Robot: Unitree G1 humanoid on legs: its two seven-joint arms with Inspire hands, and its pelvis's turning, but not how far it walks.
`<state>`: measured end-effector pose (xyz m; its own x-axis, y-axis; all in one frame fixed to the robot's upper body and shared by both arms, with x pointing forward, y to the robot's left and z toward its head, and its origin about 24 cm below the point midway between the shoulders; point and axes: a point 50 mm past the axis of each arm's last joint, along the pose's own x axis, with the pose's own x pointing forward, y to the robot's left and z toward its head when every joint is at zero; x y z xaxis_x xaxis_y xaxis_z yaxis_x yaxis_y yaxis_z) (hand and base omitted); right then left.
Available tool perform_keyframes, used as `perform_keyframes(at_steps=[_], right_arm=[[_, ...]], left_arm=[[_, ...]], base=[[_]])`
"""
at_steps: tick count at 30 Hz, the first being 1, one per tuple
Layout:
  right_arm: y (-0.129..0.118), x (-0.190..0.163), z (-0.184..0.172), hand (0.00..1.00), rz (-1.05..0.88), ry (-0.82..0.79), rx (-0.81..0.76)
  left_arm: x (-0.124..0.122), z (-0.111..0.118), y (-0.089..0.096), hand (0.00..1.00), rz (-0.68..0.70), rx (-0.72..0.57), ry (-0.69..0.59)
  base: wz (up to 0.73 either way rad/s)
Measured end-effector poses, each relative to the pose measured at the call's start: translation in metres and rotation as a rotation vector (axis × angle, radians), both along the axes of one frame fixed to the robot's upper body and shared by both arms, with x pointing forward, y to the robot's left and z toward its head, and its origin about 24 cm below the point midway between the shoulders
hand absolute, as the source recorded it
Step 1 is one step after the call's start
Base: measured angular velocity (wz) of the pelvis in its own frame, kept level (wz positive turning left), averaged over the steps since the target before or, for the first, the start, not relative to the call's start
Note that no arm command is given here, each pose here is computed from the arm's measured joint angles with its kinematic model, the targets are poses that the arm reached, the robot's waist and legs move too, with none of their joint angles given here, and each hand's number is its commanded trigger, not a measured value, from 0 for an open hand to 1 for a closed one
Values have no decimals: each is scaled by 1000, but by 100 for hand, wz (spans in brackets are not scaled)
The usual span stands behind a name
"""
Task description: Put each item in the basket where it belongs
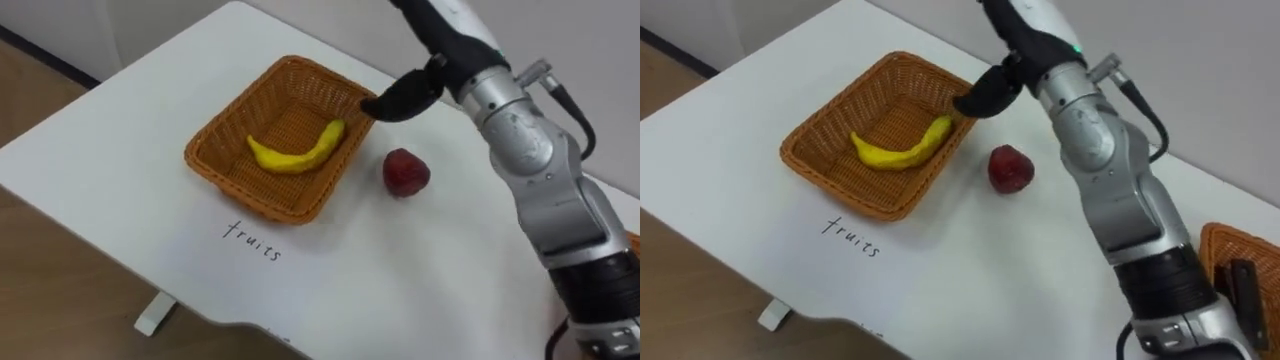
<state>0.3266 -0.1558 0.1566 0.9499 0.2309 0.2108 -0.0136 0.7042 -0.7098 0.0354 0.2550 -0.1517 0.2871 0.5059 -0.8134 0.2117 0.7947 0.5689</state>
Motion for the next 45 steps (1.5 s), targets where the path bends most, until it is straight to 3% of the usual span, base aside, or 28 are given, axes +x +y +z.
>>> perform_keyframes(at_steps=[5, 17, 27, 35, 45], right_arm=[[-25, -1, -11, 0, -107, 28, 79], [-56, 6, -42, 0, -246, 172, 121], [-50, 7, -59, 0, -229, 242, 105], [-41, 3, -111, 0, -208, 484, 128], [-45, 10, -119, 0, -236, 538, 122]], left_arm=[[1, 2, 3, 0, 35, 6, -14], [-4, 2, 4, 0, 45, 11, 3], [-3, 2, 5, 0, 42, 16, 16], [19, 6, 10, 0, -4, 32, -23], [17, 4, 12, 0, -13, 36, 0]], base=[[-14], [-1], [1], [3], [3]])
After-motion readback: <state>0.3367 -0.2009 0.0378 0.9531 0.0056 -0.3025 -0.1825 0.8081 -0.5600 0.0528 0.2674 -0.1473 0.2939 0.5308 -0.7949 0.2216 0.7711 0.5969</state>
